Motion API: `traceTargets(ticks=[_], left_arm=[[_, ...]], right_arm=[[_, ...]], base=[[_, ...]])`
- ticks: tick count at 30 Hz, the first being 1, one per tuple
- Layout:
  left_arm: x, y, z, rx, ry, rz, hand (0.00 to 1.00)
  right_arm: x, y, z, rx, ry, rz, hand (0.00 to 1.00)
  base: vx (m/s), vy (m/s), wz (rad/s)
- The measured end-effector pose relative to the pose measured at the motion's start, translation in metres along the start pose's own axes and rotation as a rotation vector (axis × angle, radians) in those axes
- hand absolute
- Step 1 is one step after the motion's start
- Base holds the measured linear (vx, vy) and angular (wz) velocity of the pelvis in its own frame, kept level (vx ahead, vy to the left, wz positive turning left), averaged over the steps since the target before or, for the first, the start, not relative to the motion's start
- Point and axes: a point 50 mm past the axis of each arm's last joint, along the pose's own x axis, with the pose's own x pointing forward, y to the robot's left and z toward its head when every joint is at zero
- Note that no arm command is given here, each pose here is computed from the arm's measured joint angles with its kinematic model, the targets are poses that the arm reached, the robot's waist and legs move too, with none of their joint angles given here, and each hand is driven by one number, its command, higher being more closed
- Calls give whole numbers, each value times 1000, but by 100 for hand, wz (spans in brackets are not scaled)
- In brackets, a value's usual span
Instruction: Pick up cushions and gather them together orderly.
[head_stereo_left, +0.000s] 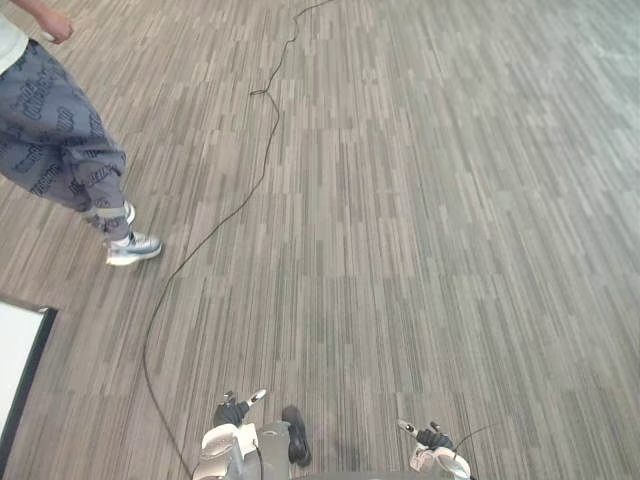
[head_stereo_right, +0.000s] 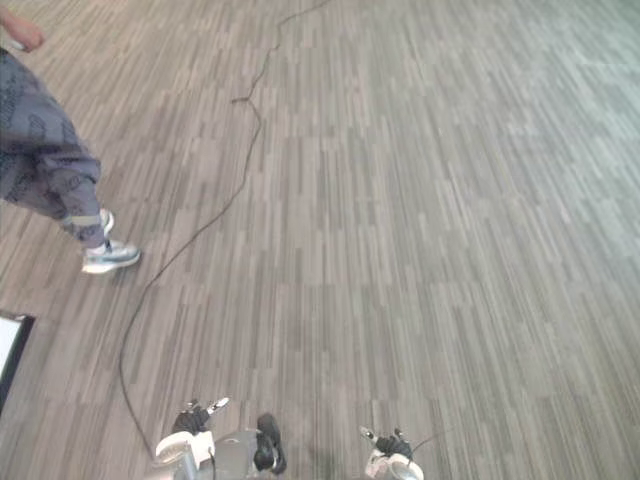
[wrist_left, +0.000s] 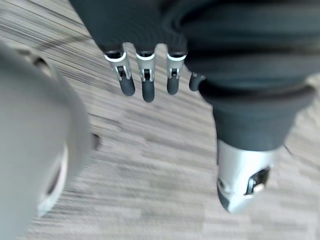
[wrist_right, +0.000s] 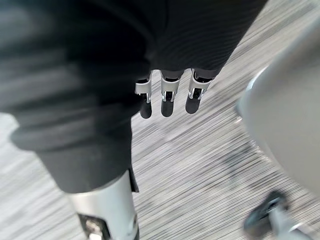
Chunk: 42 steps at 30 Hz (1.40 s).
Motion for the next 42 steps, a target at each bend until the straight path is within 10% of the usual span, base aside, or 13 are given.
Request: traceTargets(ticks=[18,42], left_arm=[[1,-21,9,-93,-17,-31,0],[4,-21,18,-72,-33,-23,0]], right_arm=[[4,0,29,-87,-105,21,0],[1,19,32,-108,-134,89,0]], base=[[634,-134,-6],[868,213,-84]])
